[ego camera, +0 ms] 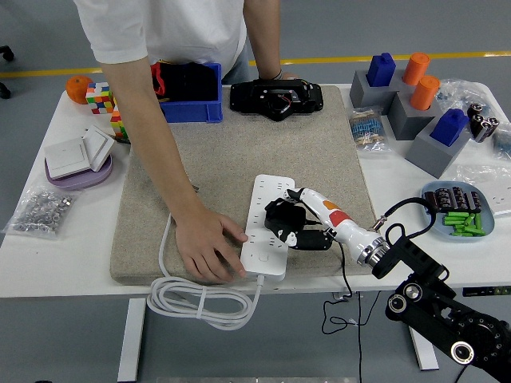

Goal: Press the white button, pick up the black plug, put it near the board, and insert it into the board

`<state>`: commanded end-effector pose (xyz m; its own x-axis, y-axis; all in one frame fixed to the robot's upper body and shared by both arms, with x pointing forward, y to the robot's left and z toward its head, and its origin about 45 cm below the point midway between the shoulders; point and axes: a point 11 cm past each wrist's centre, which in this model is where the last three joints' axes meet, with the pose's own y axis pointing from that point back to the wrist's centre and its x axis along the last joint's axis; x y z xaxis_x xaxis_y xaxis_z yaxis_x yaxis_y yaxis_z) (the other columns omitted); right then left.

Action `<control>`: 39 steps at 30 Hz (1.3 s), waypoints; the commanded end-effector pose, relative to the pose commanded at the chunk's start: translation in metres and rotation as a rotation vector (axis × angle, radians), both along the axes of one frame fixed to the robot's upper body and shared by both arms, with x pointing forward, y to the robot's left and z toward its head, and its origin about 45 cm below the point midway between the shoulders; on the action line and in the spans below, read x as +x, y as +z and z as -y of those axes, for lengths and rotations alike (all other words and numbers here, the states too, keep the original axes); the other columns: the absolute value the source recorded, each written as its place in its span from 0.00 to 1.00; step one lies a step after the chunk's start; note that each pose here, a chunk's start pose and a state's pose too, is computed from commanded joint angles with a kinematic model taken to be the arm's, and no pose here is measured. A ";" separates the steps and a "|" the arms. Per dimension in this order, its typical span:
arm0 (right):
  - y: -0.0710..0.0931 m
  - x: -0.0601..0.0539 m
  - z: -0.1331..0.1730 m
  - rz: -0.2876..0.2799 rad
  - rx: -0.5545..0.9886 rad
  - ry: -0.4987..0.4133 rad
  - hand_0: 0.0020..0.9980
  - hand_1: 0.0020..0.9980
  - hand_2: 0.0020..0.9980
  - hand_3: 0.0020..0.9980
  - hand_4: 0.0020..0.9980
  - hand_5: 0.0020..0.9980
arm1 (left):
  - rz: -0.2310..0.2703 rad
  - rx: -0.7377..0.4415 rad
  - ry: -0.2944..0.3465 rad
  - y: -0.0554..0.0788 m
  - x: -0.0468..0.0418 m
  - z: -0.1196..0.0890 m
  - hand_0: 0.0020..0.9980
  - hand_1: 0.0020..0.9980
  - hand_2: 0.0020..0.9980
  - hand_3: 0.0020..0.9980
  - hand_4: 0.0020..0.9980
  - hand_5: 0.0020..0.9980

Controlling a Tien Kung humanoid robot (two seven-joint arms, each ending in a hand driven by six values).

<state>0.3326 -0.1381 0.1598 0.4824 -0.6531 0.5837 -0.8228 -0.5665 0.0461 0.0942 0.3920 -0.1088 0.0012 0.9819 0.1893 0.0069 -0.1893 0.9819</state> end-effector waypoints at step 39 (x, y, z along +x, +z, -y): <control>0.049 0.014 0.178 0.131 -0.003 -0.557 0.85 0.75 0.70 0.69 0.85 0.23 | -0.004 0.006 -0.004 0.000 -0.0022 -0.003 0.77 0.71 0.66 0.73 0.65 0.53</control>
